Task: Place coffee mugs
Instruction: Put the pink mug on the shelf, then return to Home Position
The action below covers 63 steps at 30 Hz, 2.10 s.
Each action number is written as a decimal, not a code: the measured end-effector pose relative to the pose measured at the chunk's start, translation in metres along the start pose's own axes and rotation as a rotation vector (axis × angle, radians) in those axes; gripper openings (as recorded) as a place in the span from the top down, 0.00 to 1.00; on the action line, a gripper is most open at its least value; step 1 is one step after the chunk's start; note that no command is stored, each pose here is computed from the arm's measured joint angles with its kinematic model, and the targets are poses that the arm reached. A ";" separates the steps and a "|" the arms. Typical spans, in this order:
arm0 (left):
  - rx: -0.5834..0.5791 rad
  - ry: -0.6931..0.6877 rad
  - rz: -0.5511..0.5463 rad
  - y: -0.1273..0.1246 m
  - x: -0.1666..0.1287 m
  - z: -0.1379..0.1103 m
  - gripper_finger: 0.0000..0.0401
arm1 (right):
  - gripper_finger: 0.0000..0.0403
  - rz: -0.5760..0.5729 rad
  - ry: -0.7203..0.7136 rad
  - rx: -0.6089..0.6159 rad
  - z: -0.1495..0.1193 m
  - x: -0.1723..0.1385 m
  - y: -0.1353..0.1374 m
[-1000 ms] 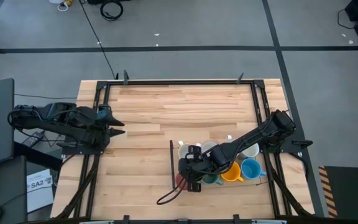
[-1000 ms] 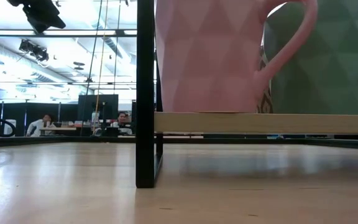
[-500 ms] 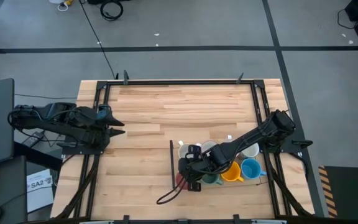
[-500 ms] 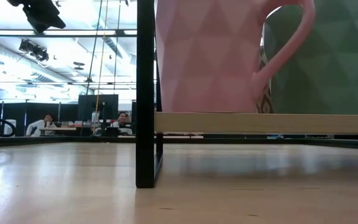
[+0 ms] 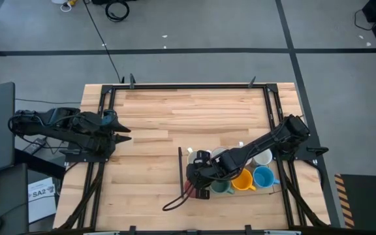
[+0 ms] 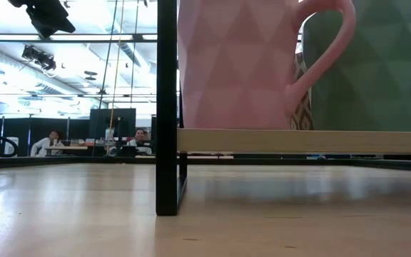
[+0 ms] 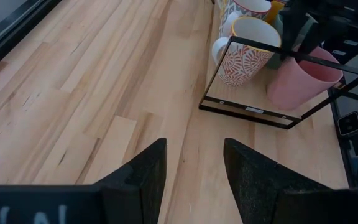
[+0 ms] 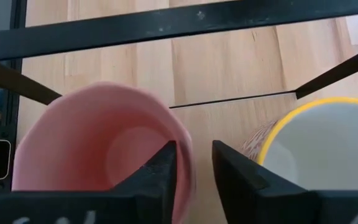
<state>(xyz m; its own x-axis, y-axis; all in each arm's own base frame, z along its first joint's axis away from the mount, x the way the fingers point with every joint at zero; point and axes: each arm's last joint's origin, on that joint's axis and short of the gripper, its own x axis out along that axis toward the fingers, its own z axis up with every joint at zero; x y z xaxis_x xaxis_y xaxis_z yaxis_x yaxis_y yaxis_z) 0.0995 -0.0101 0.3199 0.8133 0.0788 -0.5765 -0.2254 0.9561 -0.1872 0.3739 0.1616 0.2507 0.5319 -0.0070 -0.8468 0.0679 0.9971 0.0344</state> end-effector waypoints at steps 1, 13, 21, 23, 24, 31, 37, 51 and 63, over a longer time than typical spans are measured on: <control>0.000 0.000 0.000 0.000 0.000 0.000 0.58 | 0.73 0.000 0.001 0.001 0.000 0.000 0.000; 0.000 0.000 0.000 0.000 0.000 0.000 0.58 | 0.69 0.047 -0.005 -0.015 0.004 -0.009 -0.006; 0.000 0.000 0.000 0.000 0.000 0.000 0.58 | 0.69 0.078 -0.090 -0.038 0.011 -0.047 -0.012; 0.000 0.000 0.000 0.000 0.000 0.000 0.58 | 0.69 0.087 -0.118 -0.048 0.012 -0.059 -0.015; 0.000 0.000 0.000 0.000 0.000 0.000 0.58 | 0.69 0.090 -0.134 -0.056 0.013 -0.065 -0.016; 0.000 0.000 0.000 0.000 0.000 0.000 0.58 | 0.69 0.118 -0.255 -0.052 0.016 -0.116 -0.034; 0.000 0.000 0.000 0.000 0.000 0.000 0.58 | 0.69 0.114 -0.381 -0.134 0.013 -0.168 -0.058; 0.000 0.000 0.000 0.000 0.000 0.000 0.58 | 0.70 0.069 -0.619 -0.169 -0.044 -0.292 -0.124; 0.000 0.000 0.000 0.000 0.000 0.000 0.58 | 0.70 0.035 -0.678 -0.125 -0.096 -0.331 -0.153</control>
<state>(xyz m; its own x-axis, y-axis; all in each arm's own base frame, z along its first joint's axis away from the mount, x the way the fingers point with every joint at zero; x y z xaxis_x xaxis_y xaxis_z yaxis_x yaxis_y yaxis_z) 0.0995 -0.0101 0.3200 0.8135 0.0787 -0.5762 -0.2255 0.9560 -0.1877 0.1061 0.0183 0.4749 0.9452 0.0199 -0.3260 -0.0351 0.9985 -0.0408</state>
